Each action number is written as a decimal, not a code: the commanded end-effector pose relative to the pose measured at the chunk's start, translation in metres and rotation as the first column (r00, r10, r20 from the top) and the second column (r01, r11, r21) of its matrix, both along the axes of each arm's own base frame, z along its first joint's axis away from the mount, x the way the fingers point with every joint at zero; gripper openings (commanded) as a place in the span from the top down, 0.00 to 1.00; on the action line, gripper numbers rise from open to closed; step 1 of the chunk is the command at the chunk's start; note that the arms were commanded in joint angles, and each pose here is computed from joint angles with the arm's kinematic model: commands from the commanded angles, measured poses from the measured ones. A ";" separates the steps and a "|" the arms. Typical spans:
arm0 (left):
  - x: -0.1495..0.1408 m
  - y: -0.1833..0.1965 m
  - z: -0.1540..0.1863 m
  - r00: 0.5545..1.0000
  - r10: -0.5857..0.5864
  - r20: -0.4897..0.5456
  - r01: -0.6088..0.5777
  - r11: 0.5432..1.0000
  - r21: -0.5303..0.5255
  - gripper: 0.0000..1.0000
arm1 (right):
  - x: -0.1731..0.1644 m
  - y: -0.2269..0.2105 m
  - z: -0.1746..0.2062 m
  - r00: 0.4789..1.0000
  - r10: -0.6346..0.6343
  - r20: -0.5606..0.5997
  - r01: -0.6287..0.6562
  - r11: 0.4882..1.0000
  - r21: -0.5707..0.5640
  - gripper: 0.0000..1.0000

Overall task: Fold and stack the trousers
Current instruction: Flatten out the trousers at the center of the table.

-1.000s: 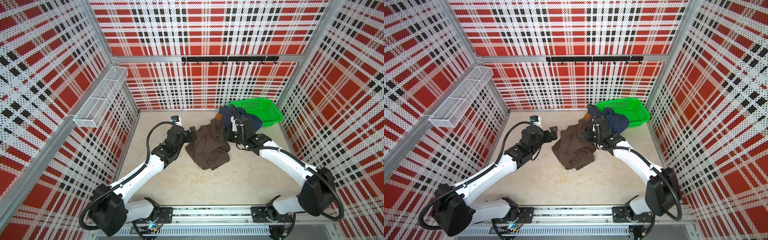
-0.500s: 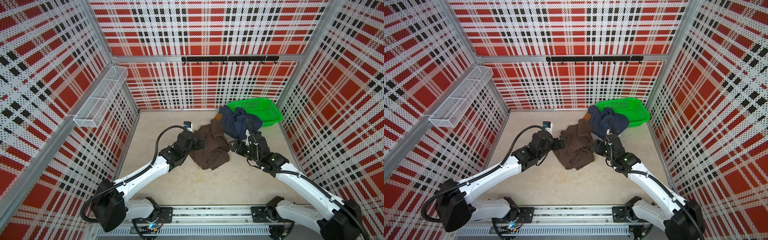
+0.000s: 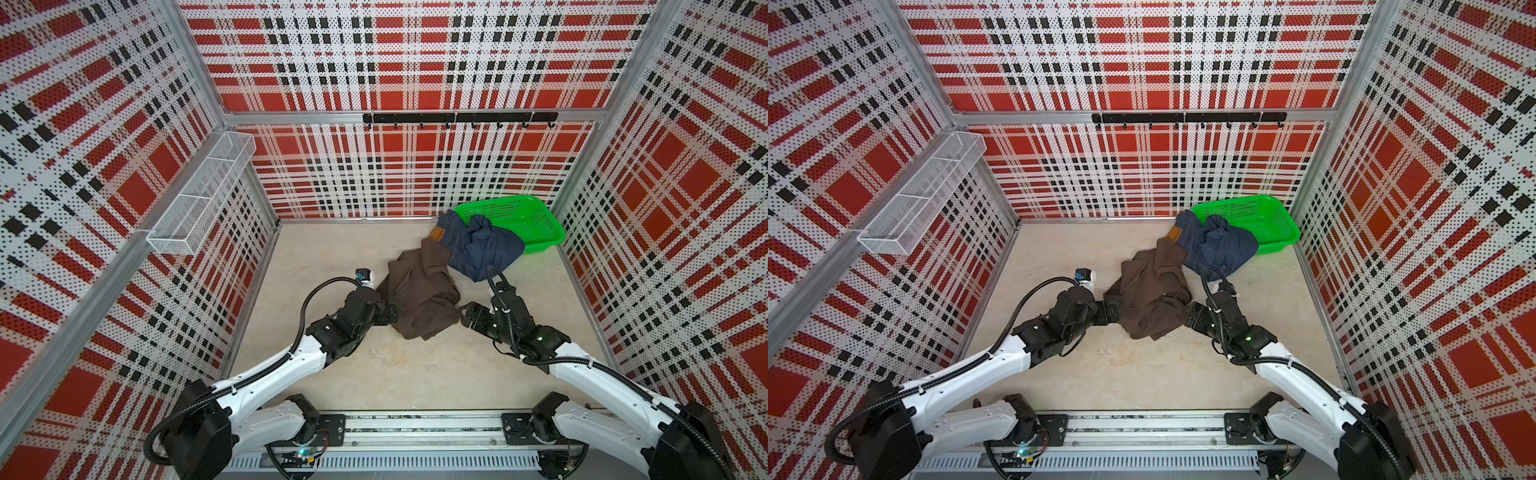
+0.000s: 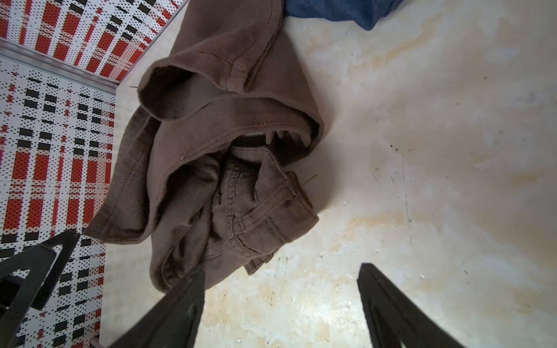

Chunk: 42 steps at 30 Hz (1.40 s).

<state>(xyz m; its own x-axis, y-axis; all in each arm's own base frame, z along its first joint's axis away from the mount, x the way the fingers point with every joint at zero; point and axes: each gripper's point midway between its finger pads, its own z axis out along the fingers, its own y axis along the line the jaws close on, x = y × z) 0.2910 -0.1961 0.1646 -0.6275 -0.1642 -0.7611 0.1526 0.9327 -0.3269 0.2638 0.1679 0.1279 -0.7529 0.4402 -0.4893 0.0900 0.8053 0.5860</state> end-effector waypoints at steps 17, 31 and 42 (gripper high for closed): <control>-0.017 -0.015 -0.043 0.992 -0.077 -0.101 0.071 0.996 -0.060 0.01 | 0.012 0.028 -0.011 1.000 0.028 0.000 -0.028 0.991 0.129 0.17; -0.030 -0.007 -0.025 0.997 -0.049 -0.062 0.040 0.988 -0.152 0.06 | 0.025 0.053 -0.040 0.996 0.067 -0.052 -0.056 0.980 0.193 0.18; -0.004 -0.015 -0.042 0.992 -0.104 -0.075 0.089 0.980 -0.178 0.22 | 0.031 0.053 -0.049 0.998 0.036 -0.045 -0.026 0.977 0.214 0.43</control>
